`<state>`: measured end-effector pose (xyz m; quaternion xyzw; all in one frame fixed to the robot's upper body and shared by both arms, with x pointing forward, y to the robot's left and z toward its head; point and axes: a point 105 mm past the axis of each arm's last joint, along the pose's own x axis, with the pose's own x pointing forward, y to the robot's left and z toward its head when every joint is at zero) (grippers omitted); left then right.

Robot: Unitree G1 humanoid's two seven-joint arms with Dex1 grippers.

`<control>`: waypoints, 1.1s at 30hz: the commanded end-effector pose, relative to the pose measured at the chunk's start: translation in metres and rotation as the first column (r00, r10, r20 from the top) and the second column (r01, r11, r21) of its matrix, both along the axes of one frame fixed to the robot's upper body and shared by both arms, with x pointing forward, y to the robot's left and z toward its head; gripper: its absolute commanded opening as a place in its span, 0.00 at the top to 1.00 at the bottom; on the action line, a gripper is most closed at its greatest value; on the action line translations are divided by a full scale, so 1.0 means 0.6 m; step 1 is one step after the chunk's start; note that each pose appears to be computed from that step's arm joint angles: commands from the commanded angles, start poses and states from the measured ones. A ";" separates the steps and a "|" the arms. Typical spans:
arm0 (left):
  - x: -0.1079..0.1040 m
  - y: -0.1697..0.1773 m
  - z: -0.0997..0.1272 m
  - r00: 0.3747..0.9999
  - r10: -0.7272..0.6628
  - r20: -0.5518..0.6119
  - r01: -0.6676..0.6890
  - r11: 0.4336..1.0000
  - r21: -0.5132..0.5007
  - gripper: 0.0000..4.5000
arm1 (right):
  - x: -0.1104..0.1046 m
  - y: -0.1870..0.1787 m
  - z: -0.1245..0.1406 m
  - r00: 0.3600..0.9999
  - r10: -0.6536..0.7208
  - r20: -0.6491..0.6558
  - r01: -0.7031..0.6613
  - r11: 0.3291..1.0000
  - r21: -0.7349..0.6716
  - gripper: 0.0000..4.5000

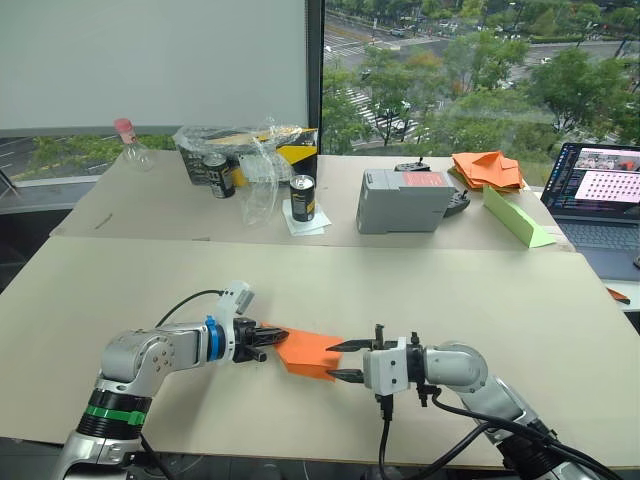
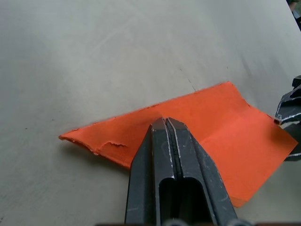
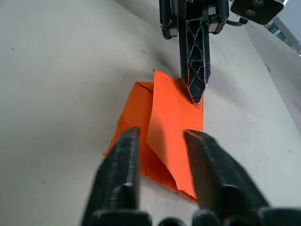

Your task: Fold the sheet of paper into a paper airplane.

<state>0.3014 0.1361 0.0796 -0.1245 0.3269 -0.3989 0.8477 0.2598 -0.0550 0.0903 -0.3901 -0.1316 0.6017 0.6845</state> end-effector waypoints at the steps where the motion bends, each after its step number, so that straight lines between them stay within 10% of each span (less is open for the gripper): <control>1: -0.007 0.011 -0.030 0.997 0.028 -0.066 -0.024 0.998 0.057 1.00 | 0.000 0.003 0.014 0.997 0.025 0.067 -0.025 1.000 0.011 0.99; 18: -0.007 0.010 -0.029 0.998 0.025 -0.063 -0.021 0.998 0.057 1.00 | 0.025 0.000 0.031 0.974 -0.085 -0.208 0.106 0.990 0.093 1.00; 33: -0.005 0.006 -0.025 0.998 0.023 -0.054 -0.020 0.999 0.050 1.00 | 0.049 0.000 0.024 0.772 -0.188 -0.608 0.327 0.937 0.125 1.00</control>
